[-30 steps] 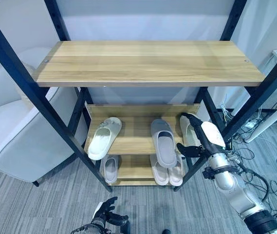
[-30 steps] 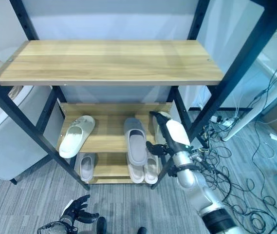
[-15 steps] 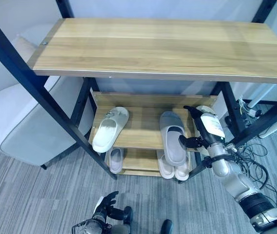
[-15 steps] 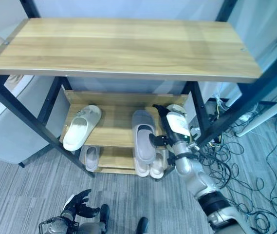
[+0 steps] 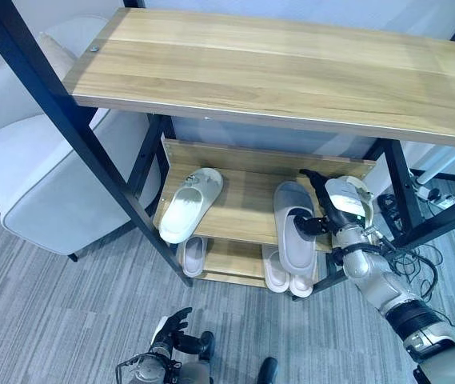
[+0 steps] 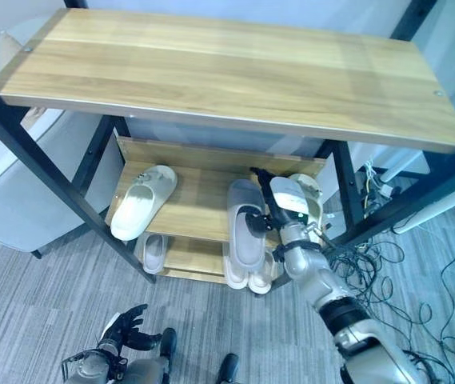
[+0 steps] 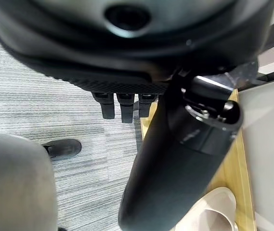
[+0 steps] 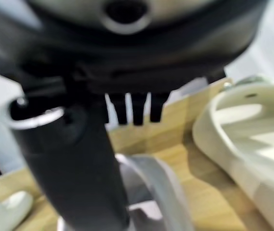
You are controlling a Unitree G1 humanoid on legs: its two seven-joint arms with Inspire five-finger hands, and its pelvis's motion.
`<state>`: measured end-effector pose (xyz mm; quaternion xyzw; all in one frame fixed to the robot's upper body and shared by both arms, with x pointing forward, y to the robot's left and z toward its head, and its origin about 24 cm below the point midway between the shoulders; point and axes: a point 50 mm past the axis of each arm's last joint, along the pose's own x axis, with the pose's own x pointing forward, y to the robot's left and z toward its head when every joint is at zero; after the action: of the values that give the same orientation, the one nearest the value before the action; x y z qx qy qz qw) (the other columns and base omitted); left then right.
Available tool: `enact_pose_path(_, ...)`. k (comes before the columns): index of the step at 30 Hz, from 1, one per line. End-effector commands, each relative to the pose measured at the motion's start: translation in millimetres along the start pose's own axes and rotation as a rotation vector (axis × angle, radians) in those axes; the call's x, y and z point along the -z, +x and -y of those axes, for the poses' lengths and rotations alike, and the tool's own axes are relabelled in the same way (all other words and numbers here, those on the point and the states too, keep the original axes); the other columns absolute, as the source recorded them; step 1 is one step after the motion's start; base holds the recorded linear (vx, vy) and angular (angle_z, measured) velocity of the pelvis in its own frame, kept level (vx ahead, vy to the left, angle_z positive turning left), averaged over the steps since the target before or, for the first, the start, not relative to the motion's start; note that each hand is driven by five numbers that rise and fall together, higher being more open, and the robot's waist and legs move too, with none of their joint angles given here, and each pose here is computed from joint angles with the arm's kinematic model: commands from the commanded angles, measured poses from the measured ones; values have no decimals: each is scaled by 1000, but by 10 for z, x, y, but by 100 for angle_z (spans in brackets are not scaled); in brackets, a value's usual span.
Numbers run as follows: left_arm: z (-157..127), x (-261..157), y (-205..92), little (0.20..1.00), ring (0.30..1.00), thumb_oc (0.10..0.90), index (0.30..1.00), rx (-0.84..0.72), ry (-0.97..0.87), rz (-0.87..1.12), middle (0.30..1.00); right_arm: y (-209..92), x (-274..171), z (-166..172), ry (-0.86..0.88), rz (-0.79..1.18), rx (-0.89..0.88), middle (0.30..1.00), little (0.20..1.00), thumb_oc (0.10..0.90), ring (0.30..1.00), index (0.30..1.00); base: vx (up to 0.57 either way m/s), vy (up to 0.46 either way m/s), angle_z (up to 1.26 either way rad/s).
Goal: Arrange the slippers neatly on the shoe rack.
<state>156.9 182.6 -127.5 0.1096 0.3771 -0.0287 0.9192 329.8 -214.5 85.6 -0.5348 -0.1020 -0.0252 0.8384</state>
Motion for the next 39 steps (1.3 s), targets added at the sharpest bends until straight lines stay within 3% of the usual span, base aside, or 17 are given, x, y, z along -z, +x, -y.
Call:
enact_pose_path(1,82,97,-43,900,900,800,900,45,70,-5,900,302,-290,485,-32,140,218,300,300,400,300,300,0,0,0)
enact_pose_path(16,56,142,-64,900,900,800,900,35,66,-25,900,-73,-492,611,73,290,286,300,300,400,300,300,-1,-1,-1)
enact_pose_path(23,53,162,-74,900,900,800,900,32,56,-33,900,-356,-791,701,235,455,280,300,300,400,300,300,-20,-8,-9)
enact_pose_path(28,79,184,-81,900,900,800,900,40,35,-43,900,-562,-983,597,435,543,159,300,300,400,300,300,-27,-10,-15)
enact_pose_path(39,123,203,-74,900,900,800,900,62,21,-53,900,-778,-1103,184,680,564,-194,300,300,400,300,300,-12,-7,-3)
